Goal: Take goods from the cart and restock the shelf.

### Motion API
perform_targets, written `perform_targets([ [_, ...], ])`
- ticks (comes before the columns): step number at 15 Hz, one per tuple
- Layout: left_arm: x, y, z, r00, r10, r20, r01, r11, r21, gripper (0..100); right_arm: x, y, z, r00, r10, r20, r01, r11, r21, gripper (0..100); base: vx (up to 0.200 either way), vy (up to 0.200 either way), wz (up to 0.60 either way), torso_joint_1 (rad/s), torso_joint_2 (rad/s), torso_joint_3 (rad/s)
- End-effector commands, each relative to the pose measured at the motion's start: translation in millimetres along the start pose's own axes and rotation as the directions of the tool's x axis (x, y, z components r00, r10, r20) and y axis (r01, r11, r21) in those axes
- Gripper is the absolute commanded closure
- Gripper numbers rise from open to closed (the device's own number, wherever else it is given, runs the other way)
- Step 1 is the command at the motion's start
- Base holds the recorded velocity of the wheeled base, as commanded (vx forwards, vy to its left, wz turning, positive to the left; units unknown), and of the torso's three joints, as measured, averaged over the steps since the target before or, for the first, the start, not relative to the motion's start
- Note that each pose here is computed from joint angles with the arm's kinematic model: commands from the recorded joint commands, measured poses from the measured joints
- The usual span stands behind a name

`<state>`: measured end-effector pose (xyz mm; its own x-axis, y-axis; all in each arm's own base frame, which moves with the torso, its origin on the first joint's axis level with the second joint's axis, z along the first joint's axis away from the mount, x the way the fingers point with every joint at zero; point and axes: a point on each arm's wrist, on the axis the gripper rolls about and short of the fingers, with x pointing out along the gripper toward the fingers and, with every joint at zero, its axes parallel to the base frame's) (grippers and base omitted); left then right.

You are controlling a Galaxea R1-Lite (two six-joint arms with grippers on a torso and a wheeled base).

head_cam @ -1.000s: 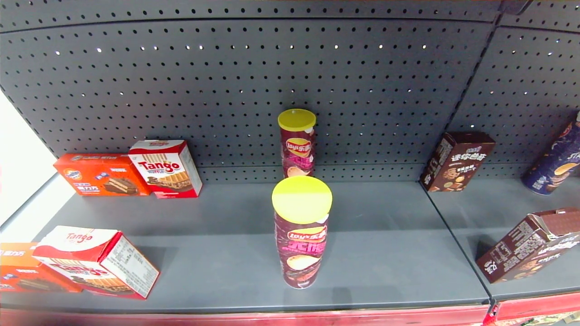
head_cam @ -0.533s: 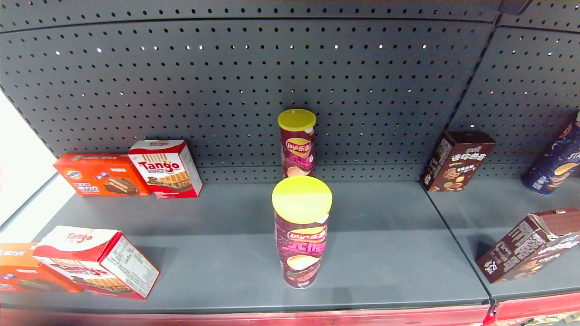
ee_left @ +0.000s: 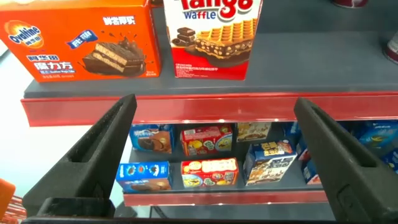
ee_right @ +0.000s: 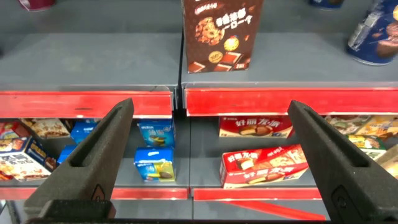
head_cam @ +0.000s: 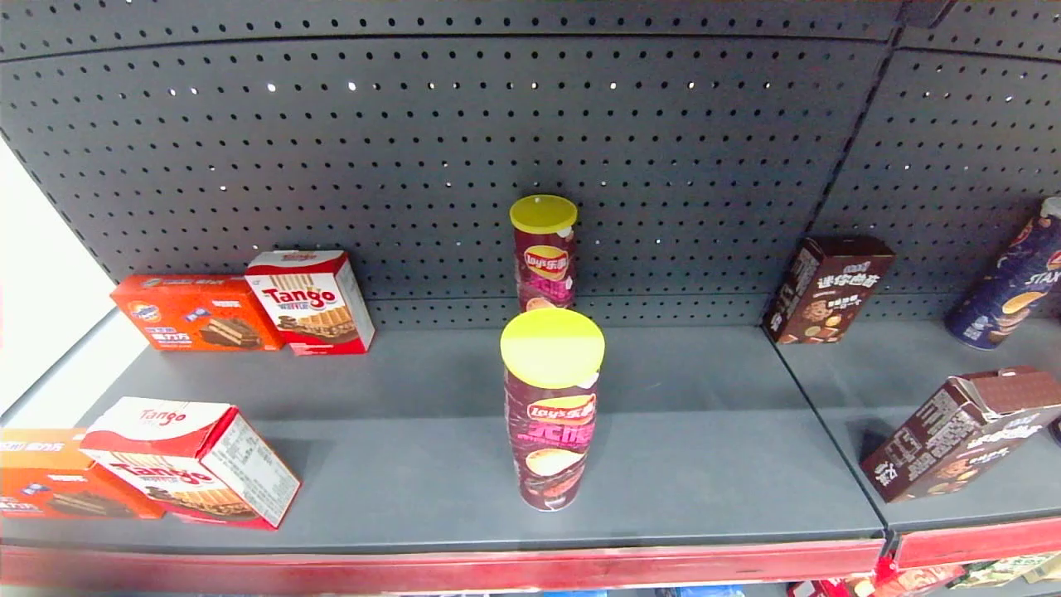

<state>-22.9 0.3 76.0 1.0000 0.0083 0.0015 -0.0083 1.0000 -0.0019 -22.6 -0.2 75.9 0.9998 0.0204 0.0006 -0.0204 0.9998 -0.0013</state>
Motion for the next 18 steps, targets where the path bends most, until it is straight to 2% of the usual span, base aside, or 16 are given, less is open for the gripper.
perform_targets([
  [1, 0.0, 0.0, -0.3, 1.0, 0.001, -0.001, -0.001, 1.0, 0.0, 0, 0.0, 0.0, 0.1, 1.0, 0.001, 0.001, -0.001, 1.0, 0.0, 0, 0.0, 0.0, 0.0, 0.0, 0.0, 0.0],
  [3, 0.0, 0.0, -0.1, 1.0, 0.001, 0.0, -0.001, 1.0, 0.0, 0, 0.1, 0.0, 0.1, 1.0, 0.001, -0.001, -0.001, 1.0, 0.0, 0, 0.0, 0.0, 0.0, 0.0, 0.0, 0.0],
  [5, 0.0, 0.0, -0.3, 1.0, 0.001, -0.001, -0.001, 1.0, 0.0, 0, 0.0, 0.0, 0.1, 1.0, 0.003, 0.001, -0.003, 1.0, 0.0, 0, -0.2, 0.0, 0.0, -0.002, 0.0, 0.002],
  [18, 0.0, -0.1, -0.3, 1.0, -0.004, -0.001, 0.004, 1.0, 0.005, 0, 0.1, 0.0, 0.0, 1.0, 0.0, -0.002, 0.0, 1.0, 0.0, 0, 0.0, 0.0, 0.0, 0.0, 0.0, 0.0],
])
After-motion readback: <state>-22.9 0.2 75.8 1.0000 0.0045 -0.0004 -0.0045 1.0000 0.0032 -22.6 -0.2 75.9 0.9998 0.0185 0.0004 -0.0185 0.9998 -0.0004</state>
